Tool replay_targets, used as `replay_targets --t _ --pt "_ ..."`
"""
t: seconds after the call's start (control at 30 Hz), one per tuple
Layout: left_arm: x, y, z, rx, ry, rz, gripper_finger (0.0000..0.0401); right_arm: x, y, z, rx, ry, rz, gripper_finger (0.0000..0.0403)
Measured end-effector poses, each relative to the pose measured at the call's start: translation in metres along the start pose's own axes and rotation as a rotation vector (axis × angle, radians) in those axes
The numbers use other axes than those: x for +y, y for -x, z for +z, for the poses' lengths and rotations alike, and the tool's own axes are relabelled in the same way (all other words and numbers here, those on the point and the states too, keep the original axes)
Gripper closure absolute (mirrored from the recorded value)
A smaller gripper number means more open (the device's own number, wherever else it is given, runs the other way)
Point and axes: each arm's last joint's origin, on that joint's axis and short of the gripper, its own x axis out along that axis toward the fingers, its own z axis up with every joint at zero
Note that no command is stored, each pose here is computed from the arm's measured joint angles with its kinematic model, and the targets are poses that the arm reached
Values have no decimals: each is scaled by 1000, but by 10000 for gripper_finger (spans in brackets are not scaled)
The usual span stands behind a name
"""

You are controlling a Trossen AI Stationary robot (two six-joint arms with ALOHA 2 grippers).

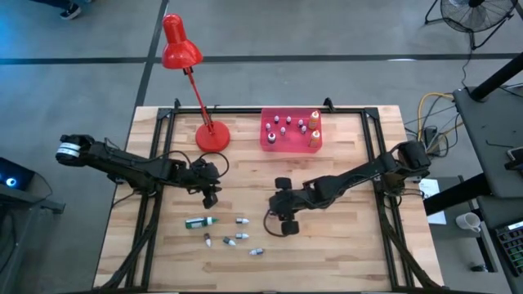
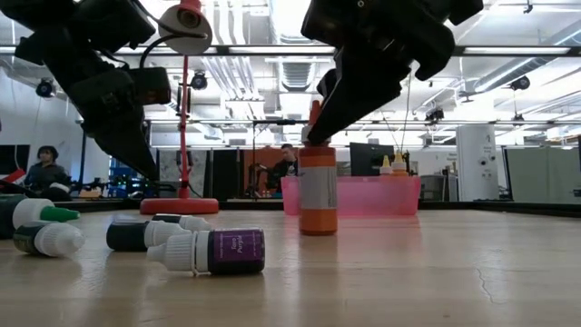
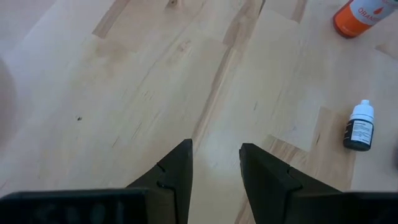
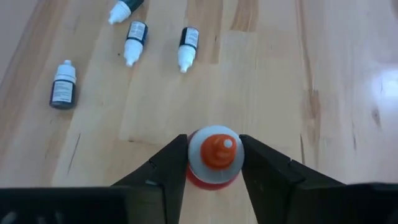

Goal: Pick & Place food coloring
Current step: Put the large orange food coloring bottle into the red bin

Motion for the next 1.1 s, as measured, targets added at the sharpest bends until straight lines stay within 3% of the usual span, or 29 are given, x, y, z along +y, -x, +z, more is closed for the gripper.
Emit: replay_targets --t 0.27,0.43,0.63,0.83,1.0,1.1 --pt "0 0 0 0 1 0 295 -1 0 0 11 -3 -9 287" --pt "0 0 0 1 0 0 295 -13 12 1 23 -151 -92 289" --pt "0 0 0 1 -7 1 295 -55 68 14 -96 -343 -339 290" --pt "0 0 0 1 -12 2 295 -115 124 12 -213 -573 -578 291" --pt "1 0 0 -11 -3 22 295 -159 137 2 -218 -687 -690 291" --pt "1 0 0 -12 3 25 295 -179 128 -6 -169 -727 -682 291"
